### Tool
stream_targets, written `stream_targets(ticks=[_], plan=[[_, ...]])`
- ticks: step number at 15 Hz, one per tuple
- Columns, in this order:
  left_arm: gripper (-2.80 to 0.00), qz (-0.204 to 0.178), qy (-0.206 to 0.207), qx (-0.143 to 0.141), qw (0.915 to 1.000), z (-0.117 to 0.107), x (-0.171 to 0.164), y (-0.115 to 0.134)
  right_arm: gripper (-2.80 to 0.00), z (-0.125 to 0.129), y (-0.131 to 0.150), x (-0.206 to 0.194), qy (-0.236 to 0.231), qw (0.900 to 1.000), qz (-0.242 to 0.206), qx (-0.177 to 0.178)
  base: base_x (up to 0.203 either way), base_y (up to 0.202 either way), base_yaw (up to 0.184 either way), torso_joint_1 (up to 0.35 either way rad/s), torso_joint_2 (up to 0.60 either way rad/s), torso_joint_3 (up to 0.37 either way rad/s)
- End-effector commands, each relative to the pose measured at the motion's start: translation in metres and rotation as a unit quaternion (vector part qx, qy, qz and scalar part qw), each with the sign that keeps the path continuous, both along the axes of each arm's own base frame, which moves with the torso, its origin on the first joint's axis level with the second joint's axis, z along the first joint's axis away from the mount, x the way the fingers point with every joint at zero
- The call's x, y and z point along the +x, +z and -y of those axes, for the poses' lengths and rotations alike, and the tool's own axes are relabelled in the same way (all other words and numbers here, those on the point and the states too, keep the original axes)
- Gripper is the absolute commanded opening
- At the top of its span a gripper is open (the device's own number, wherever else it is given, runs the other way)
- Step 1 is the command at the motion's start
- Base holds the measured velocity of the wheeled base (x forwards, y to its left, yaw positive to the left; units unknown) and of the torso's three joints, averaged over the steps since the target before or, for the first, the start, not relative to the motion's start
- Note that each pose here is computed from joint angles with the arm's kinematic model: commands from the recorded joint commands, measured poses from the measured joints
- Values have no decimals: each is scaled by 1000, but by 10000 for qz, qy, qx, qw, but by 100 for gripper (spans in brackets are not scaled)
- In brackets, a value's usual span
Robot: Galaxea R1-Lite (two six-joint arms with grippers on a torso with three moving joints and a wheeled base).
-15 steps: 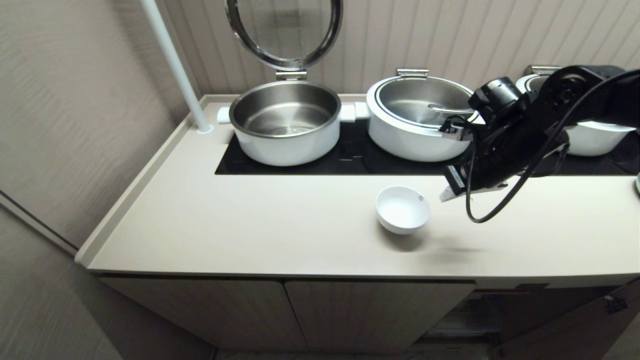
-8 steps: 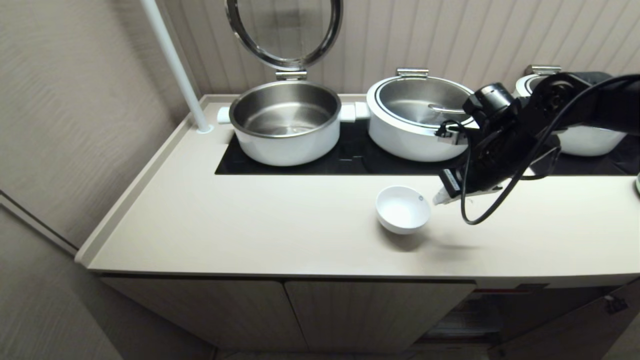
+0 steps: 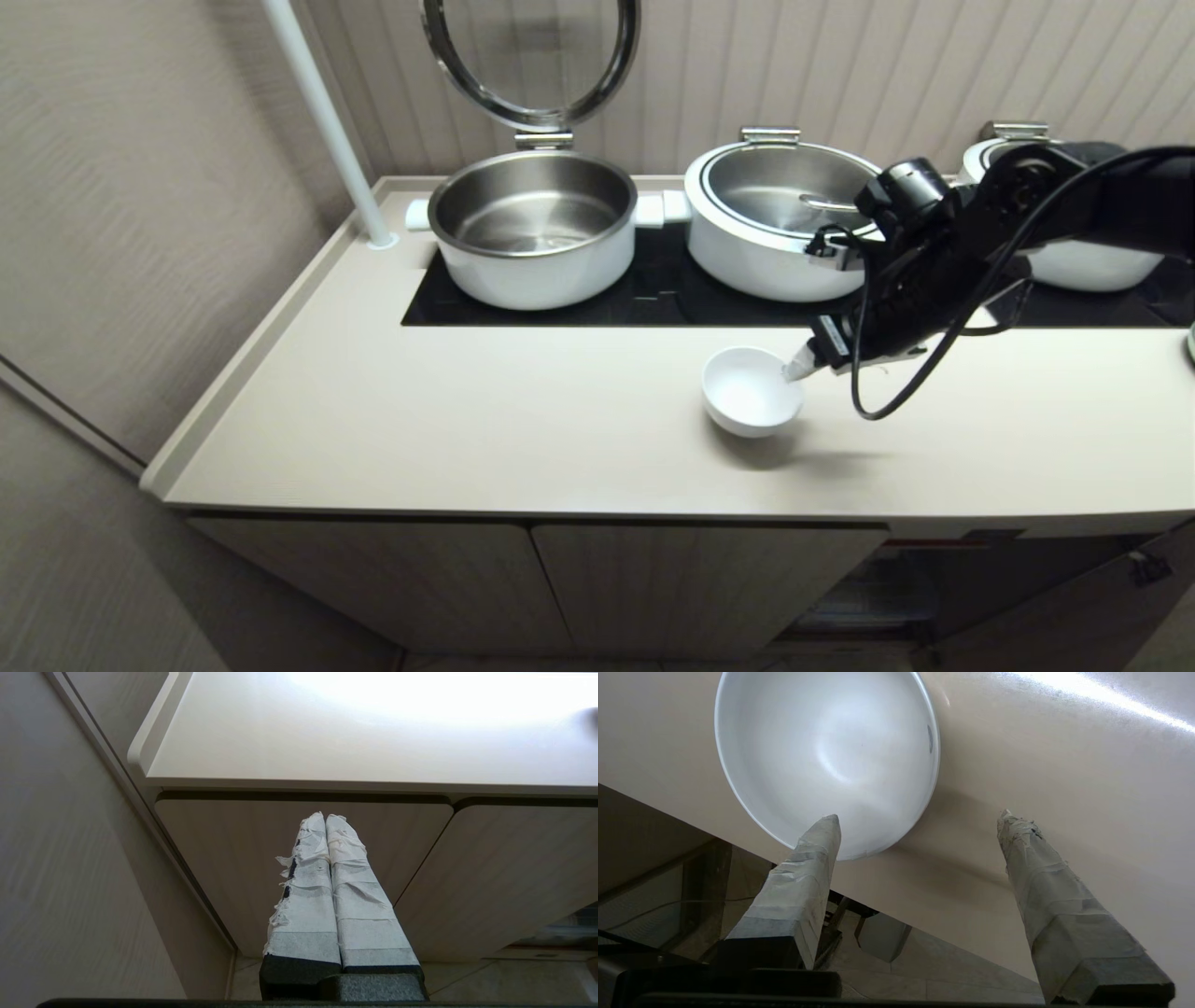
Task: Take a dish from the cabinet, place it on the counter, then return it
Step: Pick up the bowl from the table
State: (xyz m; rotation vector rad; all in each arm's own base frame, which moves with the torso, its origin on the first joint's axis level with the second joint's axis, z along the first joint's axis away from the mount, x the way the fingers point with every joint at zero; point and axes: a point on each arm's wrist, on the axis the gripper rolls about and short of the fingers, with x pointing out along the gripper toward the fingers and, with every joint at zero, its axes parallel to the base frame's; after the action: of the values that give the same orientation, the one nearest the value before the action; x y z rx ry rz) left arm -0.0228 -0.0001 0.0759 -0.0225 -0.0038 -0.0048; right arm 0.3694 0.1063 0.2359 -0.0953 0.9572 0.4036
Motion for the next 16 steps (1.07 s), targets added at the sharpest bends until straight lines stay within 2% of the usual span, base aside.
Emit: stream_targets(ticks=[1, 4, 8, 16], plan=[[-280, 4, -4, -2, 10000, 0, 0, 0, 0, -2, -5, 2, 26, 10000, -85, -20, 0, 0, 0, 0, 0, 0], [-280, 4, 1, -2, 10000, 0, 0, 0, 0, -8, -15, 6, 77, 9998, -185, -74, 0, 0, 0, 0, 0, 0], [-280, 4, 1, -2, 10000, 0, 0, 0, 0, -15, -30, 13, -21, 9989, -298, -352, 0, 0, 0, 0, 0, 0], [-280, 4, 1, -2, 10000, 0, 0, 0, 0, -25, -48, 24, 42, 9988, -327, -365, 0, 0, 0, 0, 0, 0]])
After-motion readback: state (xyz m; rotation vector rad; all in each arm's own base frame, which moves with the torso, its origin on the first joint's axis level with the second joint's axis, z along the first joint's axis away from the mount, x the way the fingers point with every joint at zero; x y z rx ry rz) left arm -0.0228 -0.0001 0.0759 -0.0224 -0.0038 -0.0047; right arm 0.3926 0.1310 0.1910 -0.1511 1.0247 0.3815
